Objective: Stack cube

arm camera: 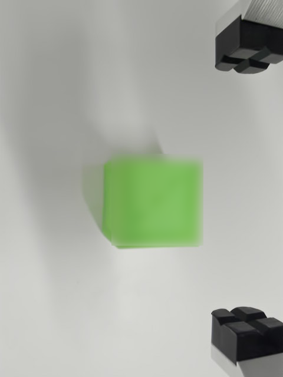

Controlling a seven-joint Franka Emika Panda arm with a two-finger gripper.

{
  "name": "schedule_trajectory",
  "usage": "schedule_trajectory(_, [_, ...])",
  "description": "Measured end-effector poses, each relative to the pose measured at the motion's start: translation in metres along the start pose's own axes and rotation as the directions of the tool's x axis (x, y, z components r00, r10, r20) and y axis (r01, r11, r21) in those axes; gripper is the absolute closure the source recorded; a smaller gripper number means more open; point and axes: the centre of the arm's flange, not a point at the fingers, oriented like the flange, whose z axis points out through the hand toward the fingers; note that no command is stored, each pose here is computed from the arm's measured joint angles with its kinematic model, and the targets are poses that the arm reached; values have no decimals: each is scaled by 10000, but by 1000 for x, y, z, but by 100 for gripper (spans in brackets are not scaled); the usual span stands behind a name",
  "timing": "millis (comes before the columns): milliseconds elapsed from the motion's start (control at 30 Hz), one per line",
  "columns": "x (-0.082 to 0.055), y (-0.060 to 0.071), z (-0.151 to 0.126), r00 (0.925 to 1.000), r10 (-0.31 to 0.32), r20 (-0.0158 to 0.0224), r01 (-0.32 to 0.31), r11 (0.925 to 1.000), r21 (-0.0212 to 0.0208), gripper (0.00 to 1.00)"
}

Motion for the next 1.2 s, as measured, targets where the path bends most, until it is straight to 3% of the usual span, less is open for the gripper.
schedule_trajectory(133, [-10, -4, 13, 9999, 138, 17, -138, 9999, -33, 0])
schedule_trajectory(200, [-12, -5, 19, 9999, 145, 19, -145, 9999, -23, 0])
schedule_trajectory(467, [-10, -5, 53, 9998, 192, 24, -191, 9998, -41, 0])
schedule_trajectory(900, [-10, -4, 99, 9998, 199, 34, -199, 9998, -38, 0])
schedule_trajectory(1200, [-10, -5, 113, 9998, 201, 28, -201, 9998, -23, 0])
